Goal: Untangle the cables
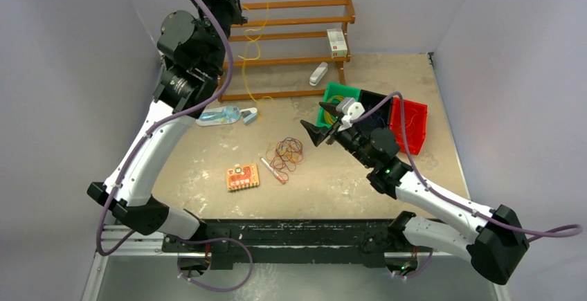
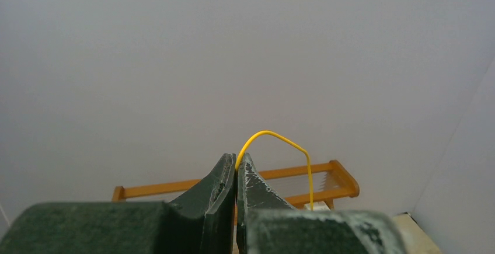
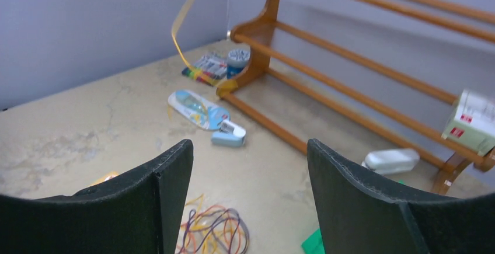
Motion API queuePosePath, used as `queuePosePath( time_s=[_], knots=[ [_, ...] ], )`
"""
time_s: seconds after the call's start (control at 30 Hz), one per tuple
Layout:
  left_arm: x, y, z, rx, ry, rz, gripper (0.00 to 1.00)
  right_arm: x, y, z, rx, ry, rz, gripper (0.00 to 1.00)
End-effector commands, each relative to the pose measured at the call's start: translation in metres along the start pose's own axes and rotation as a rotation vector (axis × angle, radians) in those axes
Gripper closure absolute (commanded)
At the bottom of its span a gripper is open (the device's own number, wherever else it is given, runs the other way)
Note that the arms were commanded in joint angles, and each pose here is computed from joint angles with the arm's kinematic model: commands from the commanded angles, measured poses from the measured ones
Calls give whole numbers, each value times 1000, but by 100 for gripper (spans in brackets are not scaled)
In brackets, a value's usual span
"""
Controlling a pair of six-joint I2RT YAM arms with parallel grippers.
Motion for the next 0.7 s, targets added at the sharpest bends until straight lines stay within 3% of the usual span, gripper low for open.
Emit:
queuePosePath(
  time_s=[0.0, 0.33, 0.67],
  knots=[
    [18, 14, 4, 71, -12, -8, 100, -8, 28, -6, 136, -1, -190, 26],
    [45, -18, 17, 74, 41, 145, 100, -9, 29, -5, 181, 33, -178, 26],
    [64, -57, 20, 66, 22, 289, 100, -11, 22, -7, 114, -26, -170, 15]
  ],
)
Point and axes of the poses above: each gripper's point midway between its finger pads, its own x axis back along the fingers, its own z axis along the line the jaws close on, y = z × x, the point moved 8 cm from there along x, back along the fingers, and after that the axes turned 6 degrees about x, right-handed, at the moved point
